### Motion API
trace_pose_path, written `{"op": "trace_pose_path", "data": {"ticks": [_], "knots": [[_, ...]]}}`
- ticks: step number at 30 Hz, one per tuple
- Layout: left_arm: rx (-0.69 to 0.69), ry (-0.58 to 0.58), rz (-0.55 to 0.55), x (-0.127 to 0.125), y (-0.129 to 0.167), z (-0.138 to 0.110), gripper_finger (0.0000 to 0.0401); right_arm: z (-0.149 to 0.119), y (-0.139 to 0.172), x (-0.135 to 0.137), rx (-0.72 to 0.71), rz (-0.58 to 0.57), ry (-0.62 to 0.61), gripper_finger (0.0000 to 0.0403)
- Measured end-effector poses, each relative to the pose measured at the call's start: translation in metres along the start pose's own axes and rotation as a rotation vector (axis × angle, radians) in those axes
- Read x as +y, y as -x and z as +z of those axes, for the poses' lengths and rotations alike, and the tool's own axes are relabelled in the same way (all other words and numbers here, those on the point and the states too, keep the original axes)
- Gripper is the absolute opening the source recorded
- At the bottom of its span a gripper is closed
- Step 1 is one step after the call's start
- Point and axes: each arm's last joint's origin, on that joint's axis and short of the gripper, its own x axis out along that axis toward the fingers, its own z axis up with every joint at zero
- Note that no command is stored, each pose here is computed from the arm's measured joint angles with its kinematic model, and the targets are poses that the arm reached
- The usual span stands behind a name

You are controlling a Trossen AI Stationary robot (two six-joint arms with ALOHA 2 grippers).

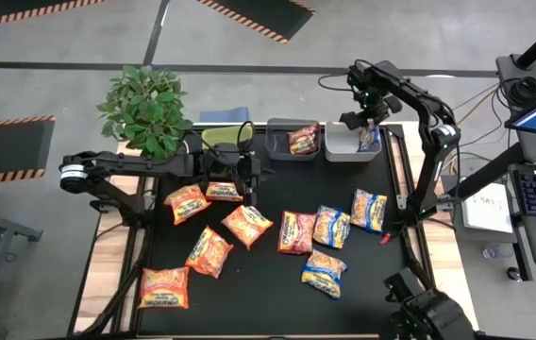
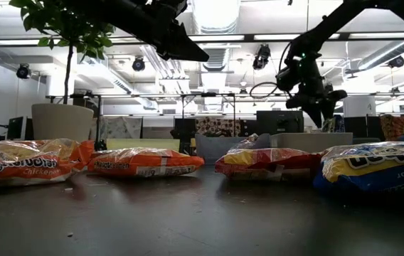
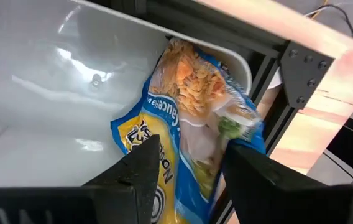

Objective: Sort Maruchan noodles
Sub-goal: Put the blue noodle pack into the white bin, then put the orange noodle pack into the yellow bin

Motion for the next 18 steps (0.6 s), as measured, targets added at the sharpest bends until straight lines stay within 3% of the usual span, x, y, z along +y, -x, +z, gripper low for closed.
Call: {"op": "trace_pose_path", "data": {"ticks": [8, 18], "knots": [[0.021, 0.008, -0.005, -0.001, 0.0, -0.002, 0.0037, -0.01, 0.045, -0.007, -0.119, 0.023, -0.059, 0.0166], [0.21, 0.006, -0.069, -0.011, 0.003, -0.017, 0.0037, -0.068, 0.112, 0.017, -0.384, 0.099, 0.007, 0.0167]]}}
